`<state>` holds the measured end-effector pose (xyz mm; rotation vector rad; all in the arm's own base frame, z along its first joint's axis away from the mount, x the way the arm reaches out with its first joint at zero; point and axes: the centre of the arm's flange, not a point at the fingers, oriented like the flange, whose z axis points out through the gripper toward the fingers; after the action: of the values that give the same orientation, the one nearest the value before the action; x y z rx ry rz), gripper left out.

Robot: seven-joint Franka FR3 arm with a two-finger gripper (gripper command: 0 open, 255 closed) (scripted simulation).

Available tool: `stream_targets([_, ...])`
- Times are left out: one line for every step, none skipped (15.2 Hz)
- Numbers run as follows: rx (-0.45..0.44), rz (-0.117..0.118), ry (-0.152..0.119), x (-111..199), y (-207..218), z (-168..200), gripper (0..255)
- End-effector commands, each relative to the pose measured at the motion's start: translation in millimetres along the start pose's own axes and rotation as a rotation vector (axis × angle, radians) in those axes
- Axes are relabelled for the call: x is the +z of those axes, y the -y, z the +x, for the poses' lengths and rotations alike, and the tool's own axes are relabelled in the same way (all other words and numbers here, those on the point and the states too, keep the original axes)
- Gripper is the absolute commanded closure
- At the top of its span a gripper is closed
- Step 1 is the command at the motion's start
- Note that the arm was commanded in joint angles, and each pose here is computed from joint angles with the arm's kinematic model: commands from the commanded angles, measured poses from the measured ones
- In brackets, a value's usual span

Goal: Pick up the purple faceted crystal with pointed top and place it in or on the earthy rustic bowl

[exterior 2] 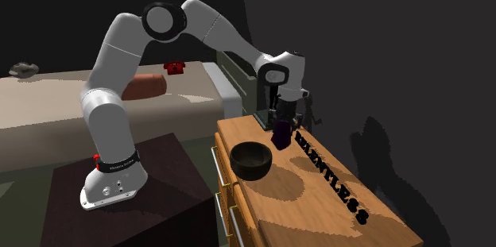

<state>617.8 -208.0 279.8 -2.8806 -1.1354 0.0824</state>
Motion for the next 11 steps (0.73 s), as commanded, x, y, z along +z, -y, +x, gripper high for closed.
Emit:
stream_targets([0.000,0.000,0.000,-10.5,0.2,0.2,255])
stream_targets([0.000,0.000,0.000,-15.8,0.5,0.1,255])
stream_targets([0.000,0.000,0.000,-21.0,0.8,-0.1,255])
stream_targets([0.000,0.000,0.000,-26.3,1.1,-0.3,255])
stream_targets([0.000,0.000,0.000,-31.6,1.5,-0.5,255])
stream_targets([0.000,0.000,0.000,-36.8,1.8,-0.6,255])
stream_targets([0.000,0.000,0.000,-42.1,2.1,-0.8,255])
stream_targets([0.000,0.000,0.000,-47.4,2.4,-1.0,255])
stream_targets([0.000,0.000,0.000,-52.7,2.7,-1.2,255])
stream_targets([0.000,0.000,0.000,-57.9,3.1,-1.3,255])
stream_targets([0.000,0.000,0.000,-63.2,3.4,-1.5,255])
